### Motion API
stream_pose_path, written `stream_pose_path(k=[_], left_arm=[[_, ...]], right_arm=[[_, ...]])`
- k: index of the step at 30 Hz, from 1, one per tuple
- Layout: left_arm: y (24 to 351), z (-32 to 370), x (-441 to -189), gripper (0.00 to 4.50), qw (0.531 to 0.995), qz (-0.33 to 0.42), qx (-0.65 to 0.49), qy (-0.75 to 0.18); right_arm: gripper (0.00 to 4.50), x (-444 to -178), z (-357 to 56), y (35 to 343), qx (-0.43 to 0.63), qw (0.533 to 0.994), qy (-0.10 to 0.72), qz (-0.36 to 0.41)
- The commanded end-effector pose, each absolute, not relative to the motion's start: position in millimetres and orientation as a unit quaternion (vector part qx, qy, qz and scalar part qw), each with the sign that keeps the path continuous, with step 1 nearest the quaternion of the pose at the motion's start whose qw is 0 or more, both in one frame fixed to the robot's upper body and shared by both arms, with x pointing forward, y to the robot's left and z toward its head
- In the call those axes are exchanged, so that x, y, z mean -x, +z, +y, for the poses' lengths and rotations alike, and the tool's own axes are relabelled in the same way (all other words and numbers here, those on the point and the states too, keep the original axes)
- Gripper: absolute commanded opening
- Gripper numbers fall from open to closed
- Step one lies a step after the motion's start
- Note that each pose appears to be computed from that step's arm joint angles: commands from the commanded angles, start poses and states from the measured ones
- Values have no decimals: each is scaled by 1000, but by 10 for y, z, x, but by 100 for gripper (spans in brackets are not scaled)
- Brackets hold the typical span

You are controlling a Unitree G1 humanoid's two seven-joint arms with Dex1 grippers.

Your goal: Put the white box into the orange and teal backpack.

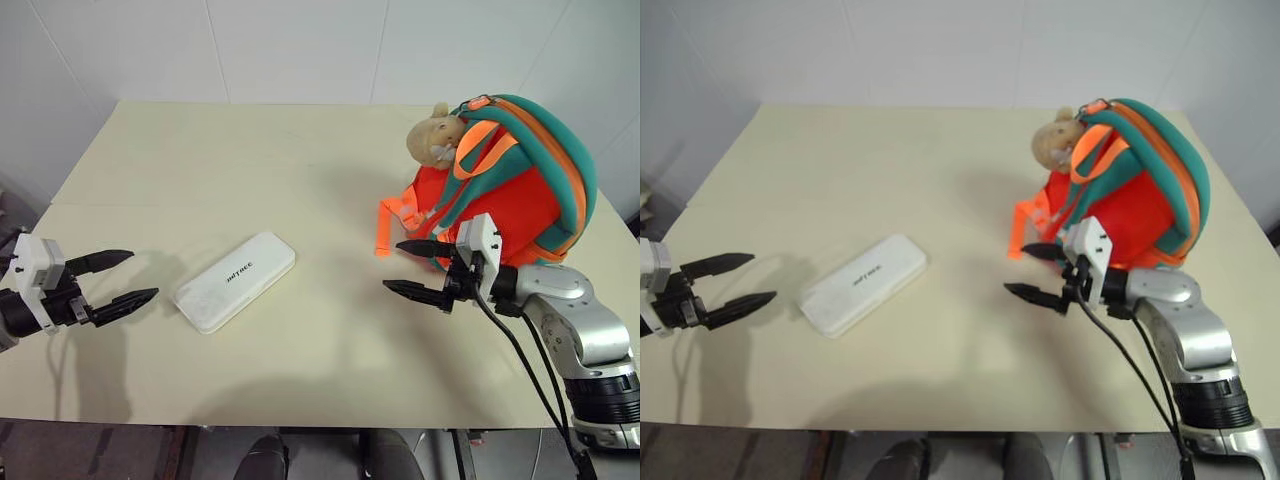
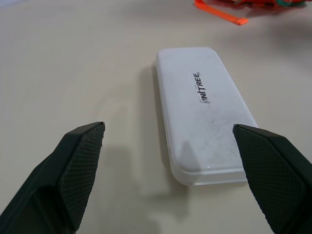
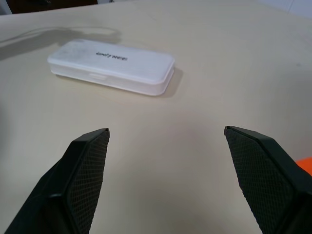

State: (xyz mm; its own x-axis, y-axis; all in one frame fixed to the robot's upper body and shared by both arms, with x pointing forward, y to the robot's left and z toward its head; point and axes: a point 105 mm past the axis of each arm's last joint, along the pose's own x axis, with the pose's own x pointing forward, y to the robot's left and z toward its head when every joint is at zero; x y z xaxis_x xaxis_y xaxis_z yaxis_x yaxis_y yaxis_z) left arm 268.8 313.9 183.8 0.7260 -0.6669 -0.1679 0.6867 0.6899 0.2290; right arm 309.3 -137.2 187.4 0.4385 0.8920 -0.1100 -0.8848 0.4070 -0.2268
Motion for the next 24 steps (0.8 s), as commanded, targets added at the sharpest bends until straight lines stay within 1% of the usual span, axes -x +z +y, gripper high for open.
stream_pose_path(k=[1, 3, 6, 9, 11, 15, 18, 19, 22, 24], left_arm=[[2024, 3180, -2649, 449, 923, 8, -150, -354], [2014, 3172, -2663, 449, 923, 6, -152, -352], [1924, 3098, -2670, 449, 925, 15, -143, -351], [1947, 3136, -2743, 449, 934, 22, -139, -330], [1967, 3150, -2755, 449, 932, 22, -147, -331], [1990, 3184, -2773, 449, 938, 21, -149, -313], [1855, 3219, -2754, 449, 940, 62, -156, -296], [1843, 3219, -2761, 449, 942, 64, -154, -290], [1895, 3156, -2753, 396, 946, 59, -130, -291], [1893, 3150, -2767, 339, 945, 60, -128, -296]], right_arm=[[450, -3058, -1278, 1990, 133, 830, 541, -39], [450, -3055, -1208, 2018, 126, 826, 547, -47], [450, -3064, -1168, 1974, 125, 826, 548, -43], [450, -3188, -1180, 1979, 149, 844, 514, -43], [450, -3276, -1172, 2022, 147, 856, 492, -57], [450, -3272, -1094, 2026, 150, 857, 488, -68], [450, -3317, -1037, 2009, 150, 865, 474, -71], [450, -3343, -1026, 2003, 145, 869, 467, -74], [396, -3430, -982, 2020, 151, 879, 443, -93], [331, -3468, -928, 2017, 145, 884, 435, -95]])
